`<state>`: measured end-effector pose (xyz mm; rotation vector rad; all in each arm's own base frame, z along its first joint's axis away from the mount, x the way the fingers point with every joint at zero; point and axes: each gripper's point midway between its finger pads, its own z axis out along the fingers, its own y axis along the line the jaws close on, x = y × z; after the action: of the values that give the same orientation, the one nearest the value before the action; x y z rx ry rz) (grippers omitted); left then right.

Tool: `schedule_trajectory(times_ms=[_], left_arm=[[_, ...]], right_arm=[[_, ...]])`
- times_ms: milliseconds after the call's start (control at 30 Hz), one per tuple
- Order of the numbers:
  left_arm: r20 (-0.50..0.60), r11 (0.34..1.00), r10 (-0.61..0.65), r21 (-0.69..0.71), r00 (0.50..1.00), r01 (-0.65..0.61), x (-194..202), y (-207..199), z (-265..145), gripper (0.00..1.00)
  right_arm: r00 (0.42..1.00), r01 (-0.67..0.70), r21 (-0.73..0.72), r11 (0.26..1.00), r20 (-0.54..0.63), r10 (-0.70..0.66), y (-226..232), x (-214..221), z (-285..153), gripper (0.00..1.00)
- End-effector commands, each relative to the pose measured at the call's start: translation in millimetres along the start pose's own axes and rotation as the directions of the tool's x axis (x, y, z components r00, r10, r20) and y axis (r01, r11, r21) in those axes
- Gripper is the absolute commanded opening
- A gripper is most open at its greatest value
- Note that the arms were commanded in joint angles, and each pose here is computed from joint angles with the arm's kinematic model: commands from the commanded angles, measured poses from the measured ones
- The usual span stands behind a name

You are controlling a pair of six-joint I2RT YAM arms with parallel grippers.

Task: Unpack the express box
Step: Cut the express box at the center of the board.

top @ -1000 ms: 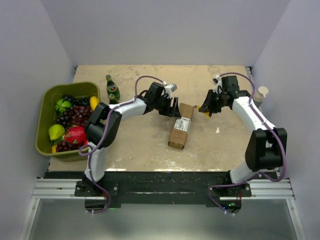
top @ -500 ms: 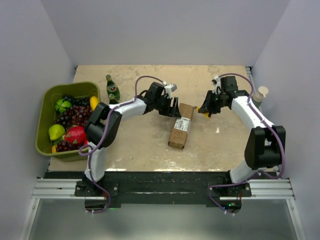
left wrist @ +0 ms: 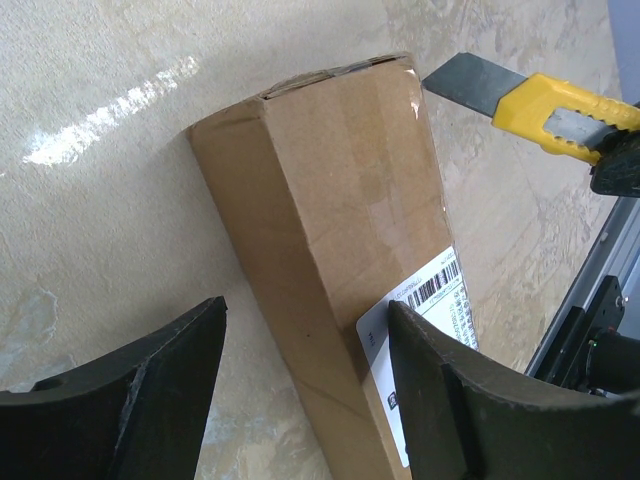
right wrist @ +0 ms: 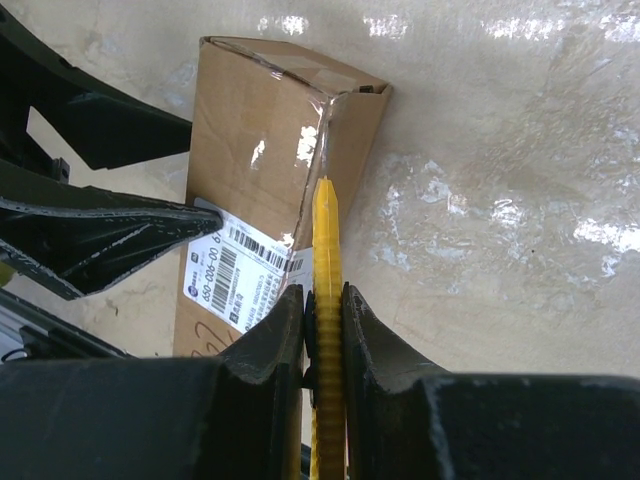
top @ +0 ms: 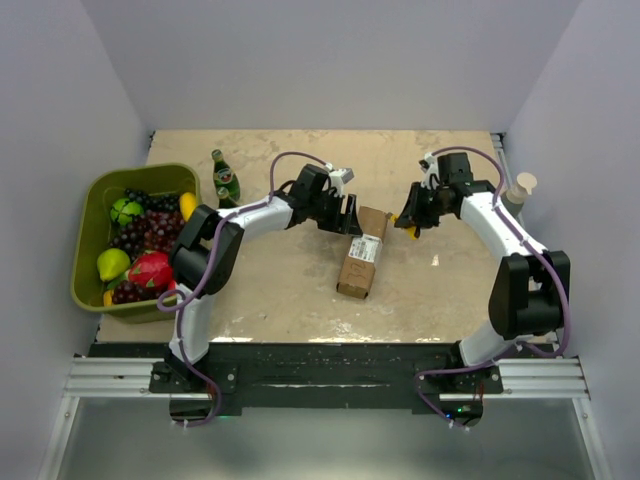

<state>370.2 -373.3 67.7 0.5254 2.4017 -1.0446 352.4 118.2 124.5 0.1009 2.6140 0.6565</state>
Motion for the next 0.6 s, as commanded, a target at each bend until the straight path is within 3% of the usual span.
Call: schedule_trajectory(times_ms=[0,567], left_arm=[[-0.074,0.996,-0.027,-0.090,0.997,0.020,32,26,10,0.70],[-0.075,0.994,-0.014,-0.107,0.997,0.006,32,31,8,0.71]], right_arm=[[0.996,0.013,-0.056,0.998,-0.090,-0.018,10,21,9,0.00],[0.988,-0.011,-0.077,0.997,-0.154,-0.001,10,42,8,0.00]])
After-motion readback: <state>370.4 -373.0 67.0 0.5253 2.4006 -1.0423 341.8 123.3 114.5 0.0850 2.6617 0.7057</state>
